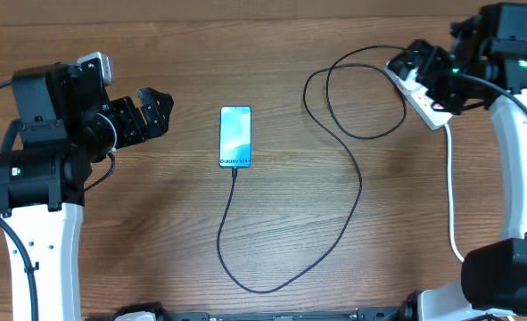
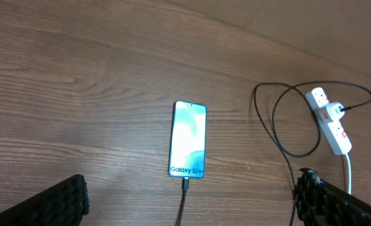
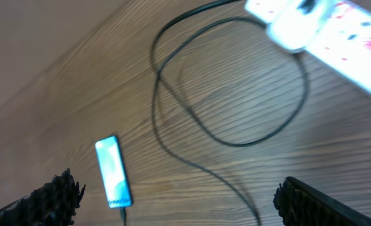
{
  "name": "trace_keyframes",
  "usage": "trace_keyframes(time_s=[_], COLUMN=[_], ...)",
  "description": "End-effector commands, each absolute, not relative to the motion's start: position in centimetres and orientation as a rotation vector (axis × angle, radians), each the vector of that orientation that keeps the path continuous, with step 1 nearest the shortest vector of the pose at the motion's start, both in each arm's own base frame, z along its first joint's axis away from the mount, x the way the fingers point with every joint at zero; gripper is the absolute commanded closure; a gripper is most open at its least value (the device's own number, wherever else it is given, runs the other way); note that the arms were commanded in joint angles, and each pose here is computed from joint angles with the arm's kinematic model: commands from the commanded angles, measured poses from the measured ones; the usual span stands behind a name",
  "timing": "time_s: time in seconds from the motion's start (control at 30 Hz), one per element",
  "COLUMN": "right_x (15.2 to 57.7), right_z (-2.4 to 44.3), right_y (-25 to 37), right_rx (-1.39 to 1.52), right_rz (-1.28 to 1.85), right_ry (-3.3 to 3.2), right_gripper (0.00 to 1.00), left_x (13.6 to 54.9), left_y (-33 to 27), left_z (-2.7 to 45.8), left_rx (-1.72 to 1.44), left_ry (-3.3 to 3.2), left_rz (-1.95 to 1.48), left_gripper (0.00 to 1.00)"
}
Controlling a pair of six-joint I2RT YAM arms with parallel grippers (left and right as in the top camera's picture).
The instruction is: Plug charger to phone and switch on socket
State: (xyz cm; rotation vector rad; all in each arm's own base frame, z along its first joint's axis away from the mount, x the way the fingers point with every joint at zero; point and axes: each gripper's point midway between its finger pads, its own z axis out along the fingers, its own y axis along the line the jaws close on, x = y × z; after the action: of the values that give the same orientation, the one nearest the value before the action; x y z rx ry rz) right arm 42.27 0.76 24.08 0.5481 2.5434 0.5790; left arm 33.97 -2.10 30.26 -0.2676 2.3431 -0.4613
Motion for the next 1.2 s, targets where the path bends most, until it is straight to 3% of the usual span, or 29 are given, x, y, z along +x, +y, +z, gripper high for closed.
trace_keyframes(time_s=[0.0, 0.07, 0.1, 0.2, 0.43, 0.53, 0.67, 0.83, 0.97, 1.17], right_x=[42.4, 42.8, 43.1, 44.3, 47.7, 48.7, 50.1, 51.2, 52.5, 53.7], right_z=[24.8, 24.6, 24.6, 25.2, 27.4, 26.5, 23.3, 19.7, 15.4, 11.2], right_y=[-1.1, -3.0, -4.1, -6.7, -11.3, -12.7, -14.2, -16.2, -14.7, -13.9], right_rx=[0.557, 0.598, 0.615, 0.648, 0.703, 0.733, 0.774, 0.864, 0.856, 0.857], right_rz=[0.520, 0.397, 0.326, 0.160, -0.090, -0.160, -0.171, -0.140, 0.161, 0.362], right_ry=[2.510, 2.491, 2.473, 2.395, 2.177, 2.152, 2.176, 2.188, 2.288, 2.334], right_gripper=[0.06, 0.39, 0.46, 0.47, 0.76, 0.81, 0.96, 0.96, 0.94, 0.96], left_x=[34.2, 34.3, 34.3, 34.5, 34.6, 34.6, 34.6, 34.6, 34.6, 34.6], left_y=[-1.9, -1.9, -1.9, -1.9, -1.9, -1.9, -1.9, -1.9, -1.9, -1.9], left_z=[29.5, 29.3, 29.3, 29.0, 28.8, 28.8, 28.8, 28.8, 28.8, 28.8], left_rx=[-0.267, -0.269, -0.270, -0.272, -0.274, -0.274, -0.274, -0.274, -0.274, -0.274], left_ry=[2.366, 2.371, 2.373, 2.380, 2.386, 2.386, 2.386, 2.386, 2.386, 2.386], left_rz=[-0.442, -0.442, -0.443, -0.443, -0.444, -0.444, -0.444, -0.444, -0.444, -0.444], left_gripper=[0.00, 0.00, 0.00, 0.00, 0.00, 0.00, 0.00, 0.00, 0.00, 0.00])
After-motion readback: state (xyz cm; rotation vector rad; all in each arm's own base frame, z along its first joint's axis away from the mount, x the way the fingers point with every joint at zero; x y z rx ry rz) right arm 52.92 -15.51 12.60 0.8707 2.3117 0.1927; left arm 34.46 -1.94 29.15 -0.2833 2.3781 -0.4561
